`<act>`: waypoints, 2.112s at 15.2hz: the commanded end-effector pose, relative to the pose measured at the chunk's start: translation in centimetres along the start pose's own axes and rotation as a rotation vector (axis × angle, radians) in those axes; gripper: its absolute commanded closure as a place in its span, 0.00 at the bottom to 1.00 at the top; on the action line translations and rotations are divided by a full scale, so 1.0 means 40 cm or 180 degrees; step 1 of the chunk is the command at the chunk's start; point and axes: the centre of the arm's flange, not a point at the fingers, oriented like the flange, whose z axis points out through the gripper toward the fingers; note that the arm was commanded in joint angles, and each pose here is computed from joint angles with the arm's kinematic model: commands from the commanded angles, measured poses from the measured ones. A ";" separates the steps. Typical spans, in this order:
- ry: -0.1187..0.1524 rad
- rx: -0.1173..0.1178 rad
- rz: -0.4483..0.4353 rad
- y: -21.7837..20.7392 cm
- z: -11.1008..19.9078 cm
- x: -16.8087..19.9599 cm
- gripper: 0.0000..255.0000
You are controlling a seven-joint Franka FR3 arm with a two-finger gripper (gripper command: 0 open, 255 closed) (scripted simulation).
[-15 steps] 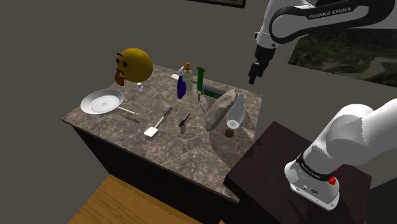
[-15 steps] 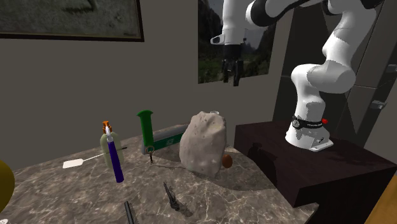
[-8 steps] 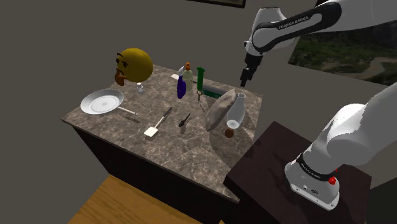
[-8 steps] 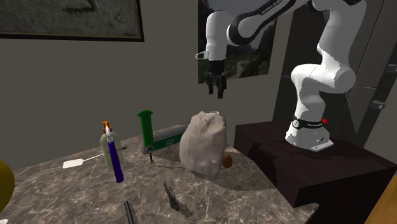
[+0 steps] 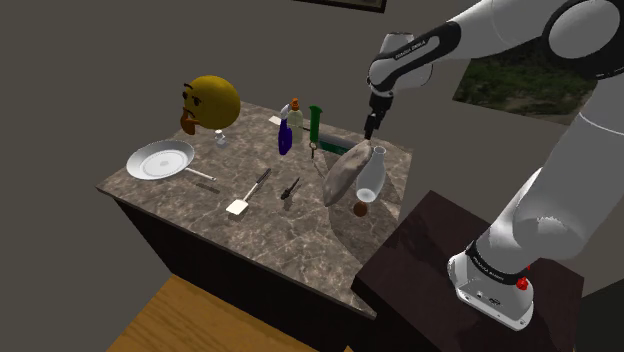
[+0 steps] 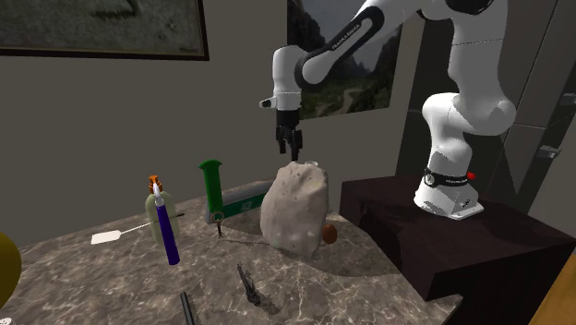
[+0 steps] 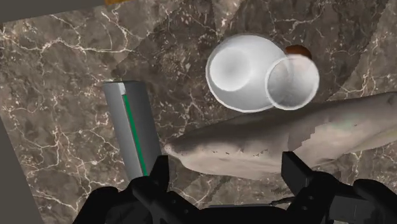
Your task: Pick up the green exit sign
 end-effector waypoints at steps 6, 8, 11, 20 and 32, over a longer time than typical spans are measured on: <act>0.0018 0.0044 -0.0240 0.117 0.153 0.136 0.00; 0.0023 0.0057 -0.0307 0.148 0.196 0.177 0.00; 0.0031 0.0077 -0.0407 0.191 0.260 0.239 0.00; 0.0033 0.0083 -0.0441 0.211 0.382 0.260 0.00; 0.0033 0.0083 -0.0441 0.211 0.382 0.260 1.00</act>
